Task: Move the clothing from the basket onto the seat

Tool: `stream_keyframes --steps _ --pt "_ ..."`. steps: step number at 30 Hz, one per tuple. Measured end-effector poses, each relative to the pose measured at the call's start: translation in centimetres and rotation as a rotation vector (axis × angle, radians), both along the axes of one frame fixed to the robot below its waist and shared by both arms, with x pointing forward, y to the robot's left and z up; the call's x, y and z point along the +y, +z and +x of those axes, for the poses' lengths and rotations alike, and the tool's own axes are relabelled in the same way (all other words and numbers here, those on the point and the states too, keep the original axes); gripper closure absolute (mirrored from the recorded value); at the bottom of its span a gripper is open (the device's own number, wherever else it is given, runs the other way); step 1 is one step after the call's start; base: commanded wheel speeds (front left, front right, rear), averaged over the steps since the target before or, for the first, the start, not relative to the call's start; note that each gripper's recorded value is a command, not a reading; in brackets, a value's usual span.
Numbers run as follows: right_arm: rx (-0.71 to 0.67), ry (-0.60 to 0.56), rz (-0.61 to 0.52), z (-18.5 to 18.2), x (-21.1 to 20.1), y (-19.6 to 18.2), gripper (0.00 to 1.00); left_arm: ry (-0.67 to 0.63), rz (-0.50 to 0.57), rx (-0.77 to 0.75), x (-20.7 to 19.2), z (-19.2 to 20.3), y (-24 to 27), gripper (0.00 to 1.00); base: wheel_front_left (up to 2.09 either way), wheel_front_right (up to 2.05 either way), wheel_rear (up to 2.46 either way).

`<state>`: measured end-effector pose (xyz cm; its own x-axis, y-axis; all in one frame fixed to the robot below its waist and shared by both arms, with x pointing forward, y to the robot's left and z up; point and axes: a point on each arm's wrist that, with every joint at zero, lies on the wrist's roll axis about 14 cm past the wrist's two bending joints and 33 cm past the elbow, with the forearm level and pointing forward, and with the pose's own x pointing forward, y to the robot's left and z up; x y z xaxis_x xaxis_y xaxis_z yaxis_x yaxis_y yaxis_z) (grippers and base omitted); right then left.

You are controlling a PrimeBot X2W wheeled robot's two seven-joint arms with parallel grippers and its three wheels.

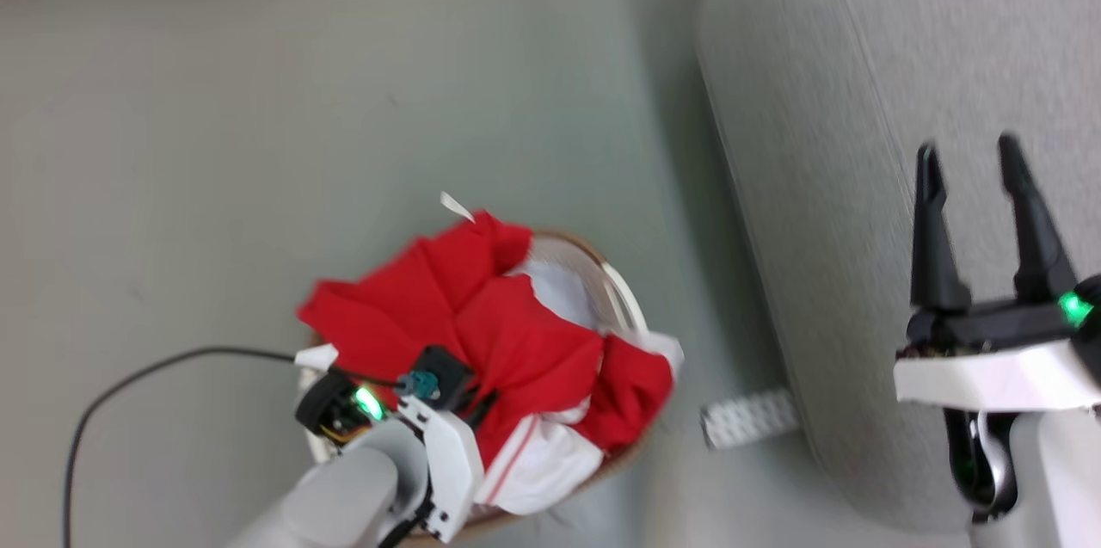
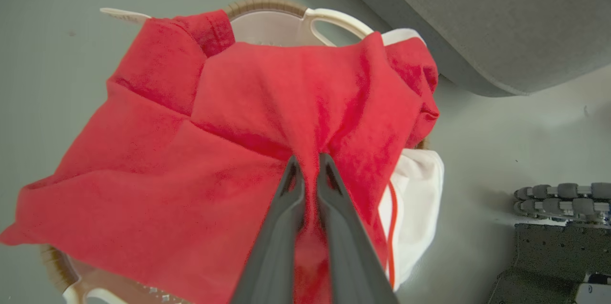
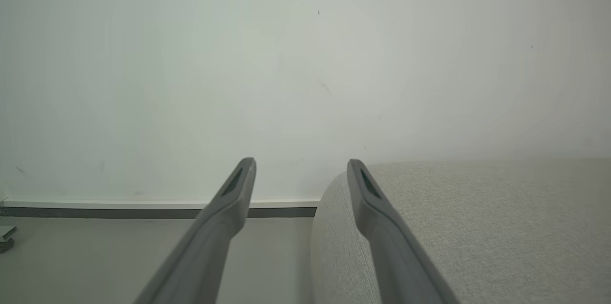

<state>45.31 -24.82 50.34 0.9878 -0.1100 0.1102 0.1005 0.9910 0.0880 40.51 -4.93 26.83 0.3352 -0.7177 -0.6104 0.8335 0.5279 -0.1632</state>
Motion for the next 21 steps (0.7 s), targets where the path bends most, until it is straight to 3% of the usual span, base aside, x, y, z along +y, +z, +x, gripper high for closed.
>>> stream_keyframes --steps 9,21 --pt "-0.067 0.076 0.037 -2.7 3.2 3.0 0.0 0.188 -0.146 -0.156 1.8 1.5 9.4 1.0 0.0 0.0 0.0" --pt "-0.119 0.193 0.074 -5.9 7.5 5.1 0.0 0.38 -0.448 -0.446 4.7 2.6 24.5 1.0 0.0 0.0 0.0"
